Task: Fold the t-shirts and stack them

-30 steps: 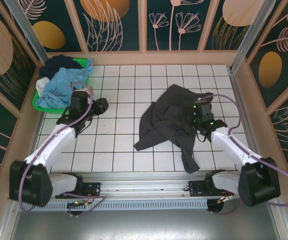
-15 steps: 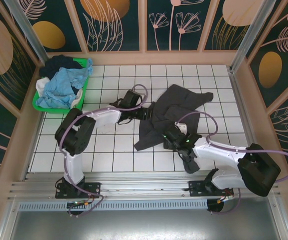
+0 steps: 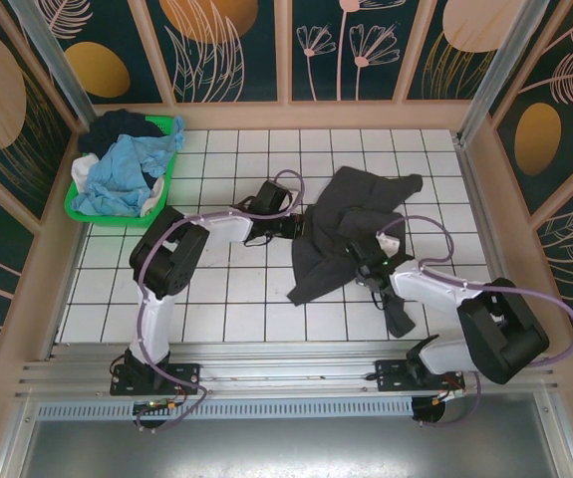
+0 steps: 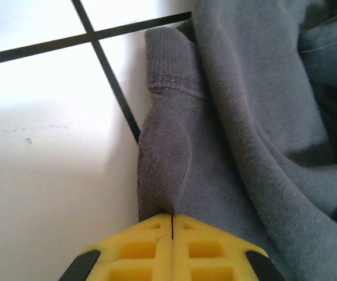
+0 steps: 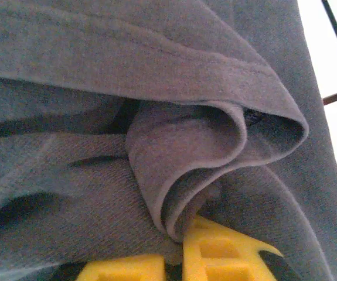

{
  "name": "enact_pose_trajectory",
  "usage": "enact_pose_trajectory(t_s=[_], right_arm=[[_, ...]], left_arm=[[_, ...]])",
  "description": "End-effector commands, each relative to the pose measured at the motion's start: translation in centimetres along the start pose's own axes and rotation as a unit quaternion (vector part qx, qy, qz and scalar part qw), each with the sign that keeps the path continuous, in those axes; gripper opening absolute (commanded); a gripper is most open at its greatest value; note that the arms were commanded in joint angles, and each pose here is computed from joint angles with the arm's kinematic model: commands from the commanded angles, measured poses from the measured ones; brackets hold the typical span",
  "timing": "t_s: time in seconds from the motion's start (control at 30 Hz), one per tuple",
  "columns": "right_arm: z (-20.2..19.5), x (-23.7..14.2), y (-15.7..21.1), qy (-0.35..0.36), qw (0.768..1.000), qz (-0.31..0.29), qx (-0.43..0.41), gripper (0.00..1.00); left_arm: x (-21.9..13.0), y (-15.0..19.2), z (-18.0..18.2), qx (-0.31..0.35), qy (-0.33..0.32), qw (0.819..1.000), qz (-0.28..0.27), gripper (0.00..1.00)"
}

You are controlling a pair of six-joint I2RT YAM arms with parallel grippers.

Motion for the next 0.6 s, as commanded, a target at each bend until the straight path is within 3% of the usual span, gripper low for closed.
enact_pose_trajectory(t_s=[0.0, 0.17, 0.3, 0.4, 0.5, 0.53, 0.57], right_arm=[[-0.1, -1.2, -3.9, -0.006, 0.999, -0.054, 0.002, 0.01], [-0.1, -5.1, -9.9, -0.054, 0.99, -0.133, 0.013, 0.0], [1.3, -9.8, -14.7, -0.125, 0.972, -0.2, 0.002, 0.0], [0.3, -11.8, -17.0, -0.103, 0.967, -0.232, 0.007, 0.0], [-2.3, -10.0, -18.6, -0.082, 0.969, -0.234, 0.024, 0.0], [-2.9, -8.8, -19.0, -0.087, 0.971, -0.22, 0.026, 0.06], [-3.5, -7.3, -19.3, -0.09, 0.976, -0.198, 0.028, 0.24]], left_arm=[[-5.7, -4.3, -1.9, -0.006, 0.042, 0.995, -0.086, 0.0], [-14.8, -7.2, 0.0, -0.045, 0.031, 0.981, -0.185, 0.0], [-22.2, -7.6, 1.0, -0.05, -0.052, 0.961, -0.265, 0.0], [-27.4, -6.9, 1.6, -0.065, -0.116, 0.936, -0.327, 0.0], [-29.6, -5.2, 3.0, -0.085, -0.188, 0.913, -0.352, 0.0], [-29.6, -4.7, 3.5, -0.092, -0.205, 0.91, -0.349, 0.0], [-29.0, -4.1, 4.2, -0.097, -0.218, 0.91, -0.339, 0.0]])
Point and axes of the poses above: each hand's point on the last joint's axis, 136 mm out from that joint toward the fingers, its own x axis out along the fingers, its own z axis along the line the jaws close on, y = z × x, the point moved 7 cm from there along -x, back along the fingers, and after that the axes turned 5 degrees about -x, right-handed, at the moved point
